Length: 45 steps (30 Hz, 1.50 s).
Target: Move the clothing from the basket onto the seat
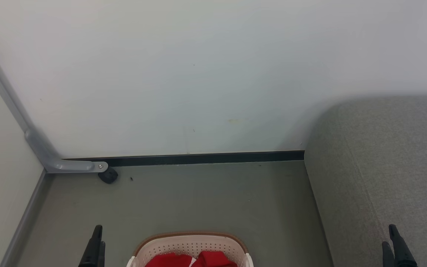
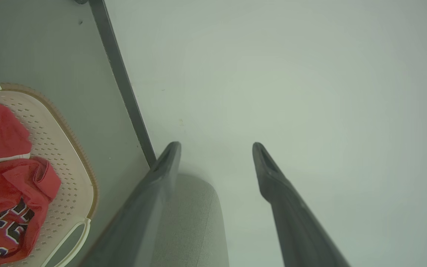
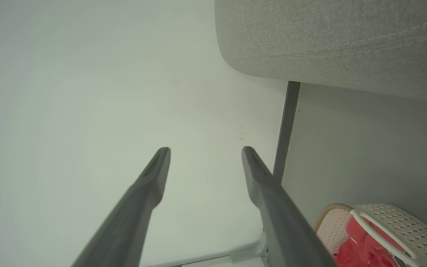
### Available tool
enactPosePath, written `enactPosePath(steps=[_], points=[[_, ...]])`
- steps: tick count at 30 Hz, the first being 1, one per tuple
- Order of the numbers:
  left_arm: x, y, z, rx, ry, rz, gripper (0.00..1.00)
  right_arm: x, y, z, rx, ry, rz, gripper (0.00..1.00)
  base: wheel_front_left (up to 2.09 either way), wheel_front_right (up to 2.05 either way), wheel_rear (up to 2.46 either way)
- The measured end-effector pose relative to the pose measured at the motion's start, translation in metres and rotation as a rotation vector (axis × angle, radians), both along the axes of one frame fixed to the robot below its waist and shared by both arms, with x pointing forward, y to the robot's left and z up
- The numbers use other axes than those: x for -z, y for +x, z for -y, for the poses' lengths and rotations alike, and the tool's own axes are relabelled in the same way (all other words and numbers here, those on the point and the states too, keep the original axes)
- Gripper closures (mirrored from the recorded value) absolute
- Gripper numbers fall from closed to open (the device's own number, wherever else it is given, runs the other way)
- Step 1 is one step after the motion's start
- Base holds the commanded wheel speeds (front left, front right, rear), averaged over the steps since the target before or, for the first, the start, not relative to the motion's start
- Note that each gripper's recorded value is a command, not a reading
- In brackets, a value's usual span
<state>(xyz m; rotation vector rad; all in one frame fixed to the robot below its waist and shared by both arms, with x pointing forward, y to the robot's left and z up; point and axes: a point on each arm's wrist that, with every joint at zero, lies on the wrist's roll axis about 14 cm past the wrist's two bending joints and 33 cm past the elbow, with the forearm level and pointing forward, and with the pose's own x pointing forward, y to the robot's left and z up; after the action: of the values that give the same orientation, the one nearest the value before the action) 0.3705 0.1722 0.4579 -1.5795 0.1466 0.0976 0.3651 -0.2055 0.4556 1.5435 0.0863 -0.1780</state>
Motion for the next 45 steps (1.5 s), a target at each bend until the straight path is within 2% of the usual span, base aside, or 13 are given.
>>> enactPosePath(steps=[10,17,24,29,45], points=[[-0.005,0.004,0.006,0.001,0.026,0.015,0.00,-0.003,0.002,-0.001,-0.019,-0.109,0.002,0.00,0.00,0.00,0.00],[-0.006,0.006,0.008,0.016,0.111,0.018,0.00,-0.006,0.004,-0.002,-0.045,-0.239,0.005,0.00,0.00,0.00,0.00],[-0.007,0.010,0.002,0.016,0.253,0.012,0.00,-0.013,0.010,-0.006,-0.094,-0.400,0.020,0.00,0.00,0.00,0.00],[-0.012,0.013,0.001,0.036,0.393,0.021,0.00,-0.014,0.010,-0.010,-0.130,-0.520,0.014,0.00,0.00,0.00,0.00],[-0.022,0.017,0.025,0.151,0.796,0.079,0.00,-0.019,0.012,-0.020,-0.225,-0.900,0.035,0.00,0.00,0.00,0.00]])
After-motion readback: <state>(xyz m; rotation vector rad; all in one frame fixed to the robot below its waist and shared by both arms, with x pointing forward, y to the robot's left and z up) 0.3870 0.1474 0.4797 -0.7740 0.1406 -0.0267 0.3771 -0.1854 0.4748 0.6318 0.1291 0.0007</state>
